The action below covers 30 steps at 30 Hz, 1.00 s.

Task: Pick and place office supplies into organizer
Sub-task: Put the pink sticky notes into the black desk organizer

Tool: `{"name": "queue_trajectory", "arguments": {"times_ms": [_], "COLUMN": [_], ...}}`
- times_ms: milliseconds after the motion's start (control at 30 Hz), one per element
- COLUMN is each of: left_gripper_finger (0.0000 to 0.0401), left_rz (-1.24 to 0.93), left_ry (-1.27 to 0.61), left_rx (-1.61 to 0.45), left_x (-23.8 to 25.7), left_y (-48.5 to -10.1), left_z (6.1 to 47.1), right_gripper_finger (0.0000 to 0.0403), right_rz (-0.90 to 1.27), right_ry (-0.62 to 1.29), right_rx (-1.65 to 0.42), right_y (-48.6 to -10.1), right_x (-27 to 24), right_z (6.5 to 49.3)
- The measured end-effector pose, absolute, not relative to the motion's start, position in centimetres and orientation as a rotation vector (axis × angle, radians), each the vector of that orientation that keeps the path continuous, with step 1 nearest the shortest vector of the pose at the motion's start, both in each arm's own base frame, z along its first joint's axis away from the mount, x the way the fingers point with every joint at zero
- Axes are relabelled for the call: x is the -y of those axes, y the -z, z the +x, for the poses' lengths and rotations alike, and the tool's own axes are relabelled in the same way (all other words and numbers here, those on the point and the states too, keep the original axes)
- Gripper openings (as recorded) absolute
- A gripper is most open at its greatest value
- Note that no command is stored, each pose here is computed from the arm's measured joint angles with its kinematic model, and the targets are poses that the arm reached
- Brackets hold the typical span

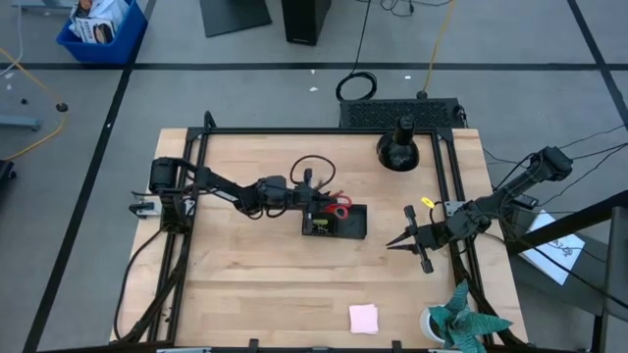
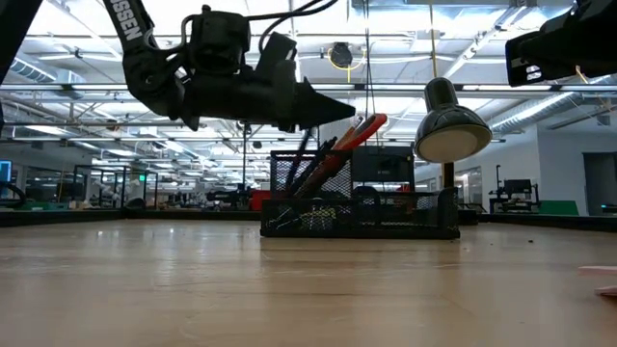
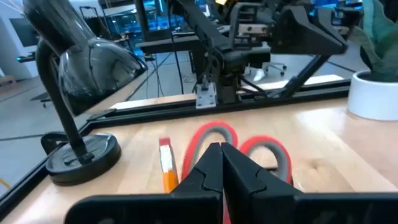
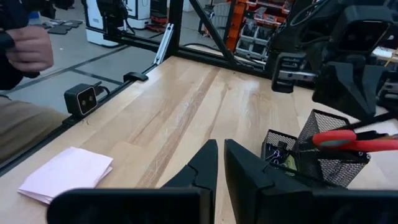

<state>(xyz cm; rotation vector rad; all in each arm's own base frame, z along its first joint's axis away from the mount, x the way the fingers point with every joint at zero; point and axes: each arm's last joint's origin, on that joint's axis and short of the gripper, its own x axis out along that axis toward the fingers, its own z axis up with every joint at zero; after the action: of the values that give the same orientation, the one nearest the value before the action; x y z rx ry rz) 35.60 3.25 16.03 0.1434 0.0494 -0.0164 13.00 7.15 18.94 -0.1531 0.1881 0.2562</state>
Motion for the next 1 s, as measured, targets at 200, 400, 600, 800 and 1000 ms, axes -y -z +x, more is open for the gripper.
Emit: {"name": "queue_trajectory", "arguments": {"times_ms": [200,400,600,800,1000], "left_gripper_finger": [0.0000,0.0000,0.0006,0.0002,0.0002], "left_rz": [0.137,0.139,0.007,0.052,0.010], "left_ry": [0.013,0.032,-0.071,-0.187,-0.020], "left_rx": [-0.051,-0.027,-0.007,-0.491,-0.483], "left_x": [-3.2,-2.8,-2.5,4.7,14.3], "left_y": [-15.2,-15.6,-20.5,-26.6,-28.3], "left_z": [34.6,34.2,33.1,29.8,26.7], "right_gripper_finger": [0.0021,0.0020,0.0020,0.0020,0.0020], "right_rz": [-0.115,-0.117,-0.126,-0.135,-0.141], "right_ry": [-0.255,-0.255,-0.255,-0.257,-0.343], "right_rx": [-0.215,-0.226,-0.244,-0.266,-0.312], "right_y": [-18.7,-18.6,-18.4,-18.2,-17.6], "right_x": [-7.1,-7.1,-7.1,-7.1,-7.5], "right_z": [13.0,12.9,12.9,12.9,13.0]}}
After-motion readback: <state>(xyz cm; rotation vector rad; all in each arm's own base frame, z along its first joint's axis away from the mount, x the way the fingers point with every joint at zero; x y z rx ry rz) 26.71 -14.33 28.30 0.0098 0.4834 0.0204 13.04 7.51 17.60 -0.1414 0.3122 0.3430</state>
